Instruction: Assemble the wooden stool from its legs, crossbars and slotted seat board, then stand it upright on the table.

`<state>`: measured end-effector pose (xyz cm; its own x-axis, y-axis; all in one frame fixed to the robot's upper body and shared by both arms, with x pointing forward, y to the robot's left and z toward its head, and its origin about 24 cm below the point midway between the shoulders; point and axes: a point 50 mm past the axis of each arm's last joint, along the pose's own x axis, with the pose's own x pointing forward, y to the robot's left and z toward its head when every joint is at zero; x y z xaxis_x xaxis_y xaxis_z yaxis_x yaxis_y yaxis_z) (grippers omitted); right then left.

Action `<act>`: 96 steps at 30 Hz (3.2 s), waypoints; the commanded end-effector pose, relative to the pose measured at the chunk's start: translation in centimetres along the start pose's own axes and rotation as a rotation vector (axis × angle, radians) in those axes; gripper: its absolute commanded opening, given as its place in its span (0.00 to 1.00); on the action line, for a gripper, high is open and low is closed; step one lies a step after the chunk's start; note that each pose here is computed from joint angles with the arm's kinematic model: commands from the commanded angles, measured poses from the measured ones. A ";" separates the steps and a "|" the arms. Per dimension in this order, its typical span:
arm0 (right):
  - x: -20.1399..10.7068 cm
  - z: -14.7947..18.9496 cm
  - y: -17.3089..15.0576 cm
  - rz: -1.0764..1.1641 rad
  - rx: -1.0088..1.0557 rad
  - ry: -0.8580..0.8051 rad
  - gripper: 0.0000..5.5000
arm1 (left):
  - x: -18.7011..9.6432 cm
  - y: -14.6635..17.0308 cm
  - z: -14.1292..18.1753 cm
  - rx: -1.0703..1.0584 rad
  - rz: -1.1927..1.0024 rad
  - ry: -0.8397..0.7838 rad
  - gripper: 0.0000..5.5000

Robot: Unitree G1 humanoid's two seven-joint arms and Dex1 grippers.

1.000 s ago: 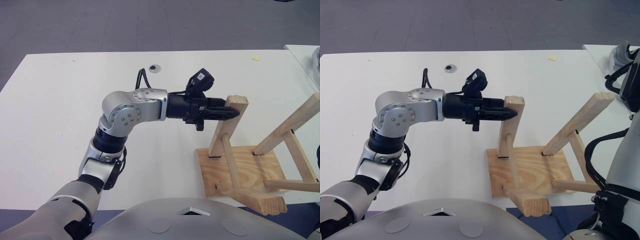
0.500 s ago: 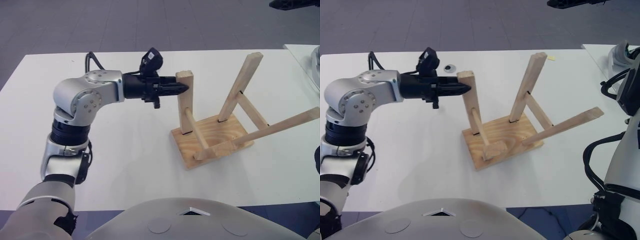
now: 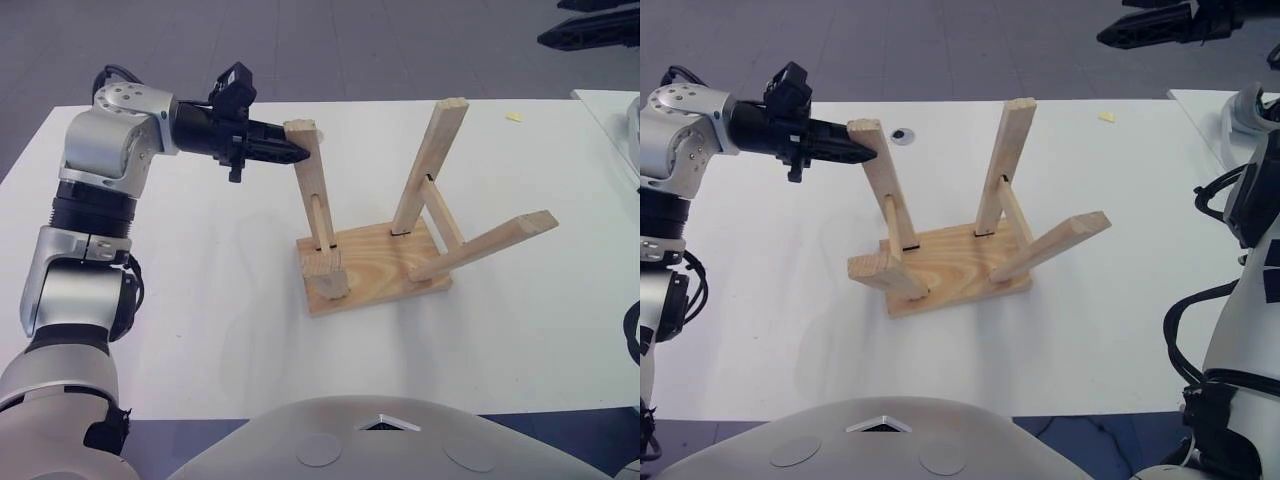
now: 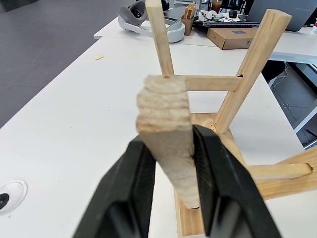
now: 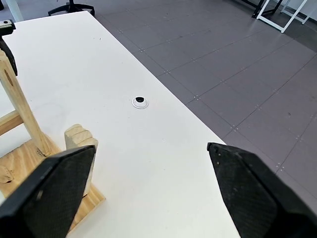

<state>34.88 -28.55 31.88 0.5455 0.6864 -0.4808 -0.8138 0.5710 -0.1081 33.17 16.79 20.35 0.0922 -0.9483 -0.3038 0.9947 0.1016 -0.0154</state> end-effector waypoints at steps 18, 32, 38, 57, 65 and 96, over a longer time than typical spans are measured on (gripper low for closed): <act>0.6 -5.5 0.0 -0.010 0.241 -0.185 0.77 | -9.5 1.7 5.3 0.207 0.750 -0.838 0.48; 10.0 -26.0 13.5 -0.456 0.322 0.132 0.77 | 0.1 -9.8 -18.9 -0.443 1.112 0.084 0.48; 7.7 -26.1 13.8 -0.346 0.295 0.055 0.77 | 0.3 -10.3 -15.3 -0.279 0.823 -0.062 0.48; 7.3 -19.8 10.5 0.255 0.220 -0.022 0.77 | 2.7 -7.8 -12.0 -0.143 0.326 -0.122 0.48; 8.2 -21.4 10.7 0.322 0.149 0.109 0.77 | 1.8 -8.2 -13.7 -0.192 0.324 -0.079 0.48; 12.4 -19.4 12.3 0.383 0.287 -0.122 0.33 | 4.8 -7.2 -14.0 -0.198 0.233 -0.092 0.25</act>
<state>27.25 -22.41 6.62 0.2410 0.8958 -0.3734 -0.8710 0.3694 0.3240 25.07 15.51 5.10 0.3003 -0.9269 -0.2252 0.9232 0.3418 -0.1755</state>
